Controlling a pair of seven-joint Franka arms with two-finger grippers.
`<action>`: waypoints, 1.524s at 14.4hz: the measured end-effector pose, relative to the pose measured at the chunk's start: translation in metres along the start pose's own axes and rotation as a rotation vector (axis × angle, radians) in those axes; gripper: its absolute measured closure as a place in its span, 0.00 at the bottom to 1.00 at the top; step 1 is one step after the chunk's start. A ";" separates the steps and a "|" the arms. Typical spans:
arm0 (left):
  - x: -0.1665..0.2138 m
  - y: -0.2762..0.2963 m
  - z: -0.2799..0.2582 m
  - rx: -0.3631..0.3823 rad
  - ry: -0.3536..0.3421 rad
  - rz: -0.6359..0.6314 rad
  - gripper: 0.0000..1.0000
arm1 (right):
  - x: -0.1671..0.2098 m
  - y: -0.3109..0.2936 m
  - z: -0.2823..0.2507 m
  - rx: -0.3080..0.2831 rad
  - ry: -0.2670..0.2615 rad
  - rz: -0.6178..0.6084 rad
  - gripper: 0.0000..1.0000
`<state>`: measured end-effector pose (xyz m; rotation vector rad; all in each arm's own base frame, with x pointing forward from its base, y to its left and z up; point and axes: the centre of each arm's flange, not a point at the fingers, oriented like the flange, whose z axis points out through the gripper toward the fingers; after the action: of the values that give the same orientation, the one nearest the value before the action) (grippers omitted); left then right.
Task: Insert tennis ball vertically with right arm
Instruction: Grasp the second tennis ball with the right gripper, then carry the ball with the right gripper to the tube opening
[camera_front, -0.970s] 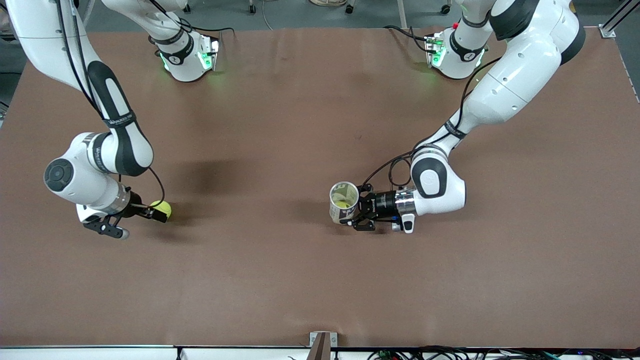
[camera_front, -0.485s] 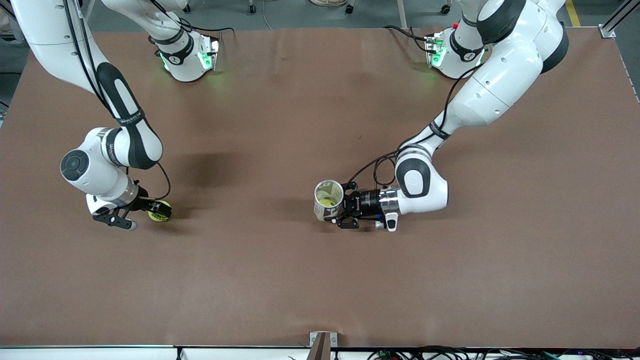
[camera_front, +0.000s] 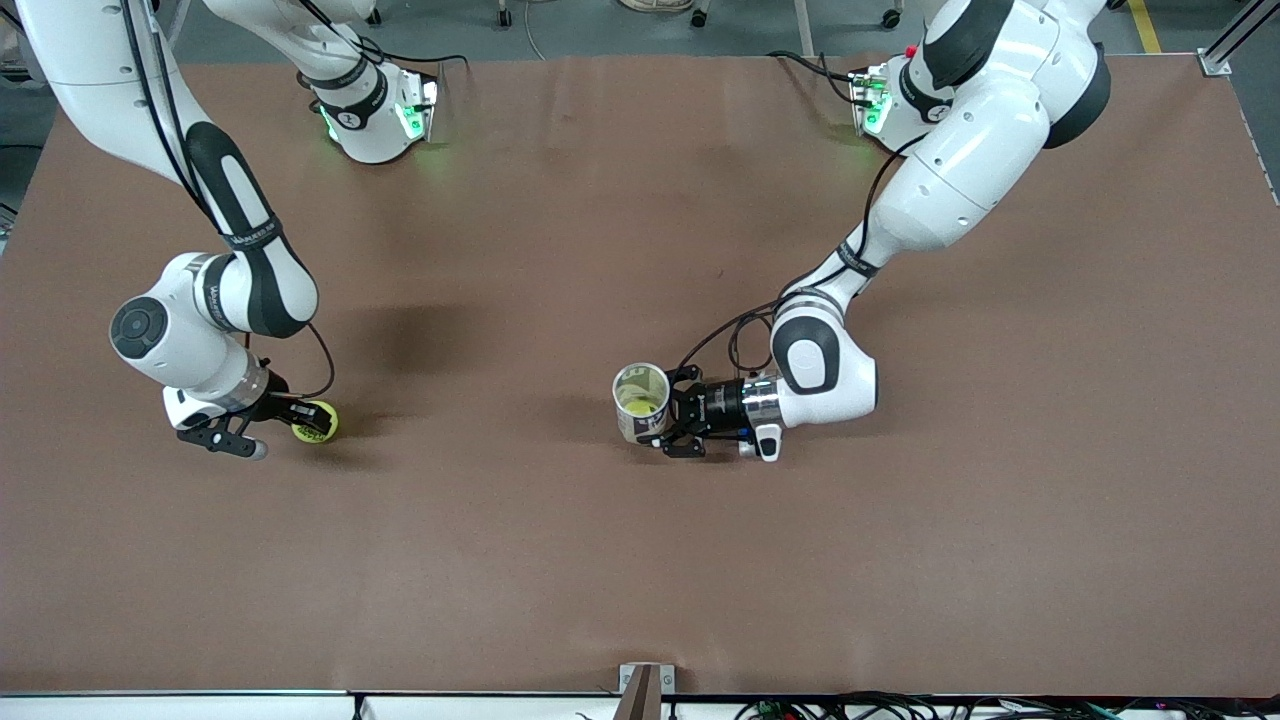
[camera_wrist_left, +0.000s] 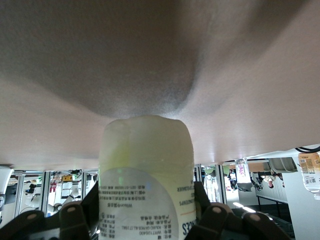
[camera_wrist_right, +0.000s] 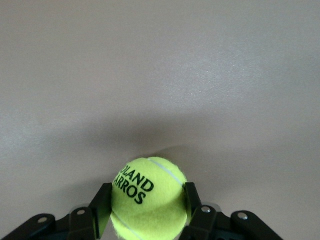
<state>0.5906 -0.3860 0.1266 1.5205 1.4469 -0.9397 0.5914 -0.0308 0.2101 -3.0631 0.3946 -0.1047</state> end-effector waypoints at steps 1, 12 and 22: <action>-0.001 -0.001 0.002 0.001 0.001 0.003 0.26 | 0.000 0.000 0.000 0.000 0.000 0.001 0.37; -0.002 0.004 0.000 -0.015 0.013 0.010 0.26 | 0.004 -0.037 -0.053 0.014 -0.065 0.048 0.37; -0.009 0.008 0.002 -0.035 0.026 0.019 0.26 | -0.028 -0.226 -0.157 0.006 -0.122 0.337 0.37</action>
<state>0.5978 -0.3914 0.1349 1.5234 1.4568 -0.8819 0.6096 0.1876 0.3781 -2.9245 0.8881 0.0934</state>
